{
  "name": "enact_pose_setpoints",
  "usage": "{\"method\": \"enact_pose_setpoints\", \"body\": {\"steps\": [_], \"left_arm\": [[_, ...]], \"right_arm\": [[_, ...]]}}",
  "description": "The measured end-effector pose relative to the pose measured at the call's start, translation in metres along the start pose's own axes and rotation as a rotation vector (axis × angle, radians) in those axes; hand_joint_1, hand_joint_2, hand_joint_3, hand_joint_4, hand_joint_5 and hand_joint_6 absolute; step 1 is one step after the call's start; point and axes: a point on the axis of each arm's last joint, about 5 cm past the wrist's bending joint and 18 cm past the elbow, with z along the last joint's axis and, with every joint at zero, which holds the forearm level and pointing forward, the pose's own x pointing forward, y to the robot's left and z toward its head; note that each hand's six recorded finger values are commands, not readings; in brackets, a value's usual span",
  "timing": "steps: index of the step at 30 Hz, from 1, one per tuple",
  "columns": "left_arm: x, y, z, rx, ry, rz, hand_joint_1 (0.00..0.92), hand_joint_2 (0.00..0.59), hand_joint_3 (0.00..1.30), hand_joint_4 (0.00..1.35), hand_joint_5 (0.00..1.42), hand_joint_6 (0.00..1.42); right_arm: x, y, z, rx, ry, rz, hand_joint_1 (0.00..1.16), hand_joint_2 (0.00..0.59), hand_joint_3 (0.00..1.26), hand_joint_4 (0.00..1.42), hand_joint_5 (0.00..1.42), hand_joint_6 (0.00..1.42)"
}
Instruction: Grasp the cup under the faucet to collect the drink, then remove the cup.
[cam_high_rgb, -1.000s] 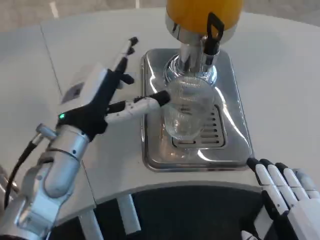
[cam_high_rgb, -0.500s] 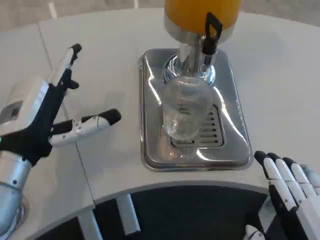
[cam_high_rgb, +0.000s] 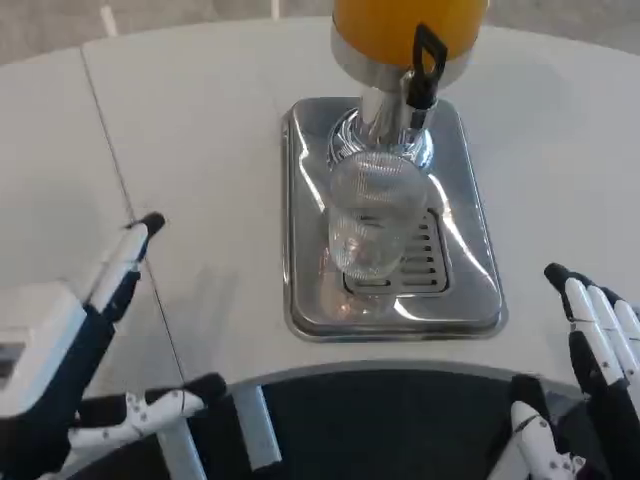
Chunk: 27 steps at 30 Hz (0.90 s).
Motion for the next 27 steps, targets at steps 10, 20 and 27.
{"method": "enact_pose_setpoints", "body": {"steps": [10,20,27], "left_arm": [[-0.021,-0.015,0.0152,0.111,-0.064,-0.124,0.000,0.111,0.00,0.00,0.00,0.00],[-0.020,-0.021,0.0232,0.108,-0.006,-0.144,0.000,0.115,0.00,0.00,0.00,0.00],[-0.018,-0.023,0.0310,0.083,-0.008,-0.130,0.000,0.118,0.00,0.00,0.00,0.00]], "right_arm": [[0.007,-0.0038,0.0035,0.196,0.039,-0.059,0.00,0.532,0.00,0.00,0.00,0.00],[0.024,-0.0116,0.0102,0.405,-0.001,-0.114,0.00,0.535,0.00,0.00,0.00,0.00],[0.035,-0.0168,0.0004,0.488,-0.038,-0.123,0.00,0.558,0.00,0.00,0.00,0.00]]}}
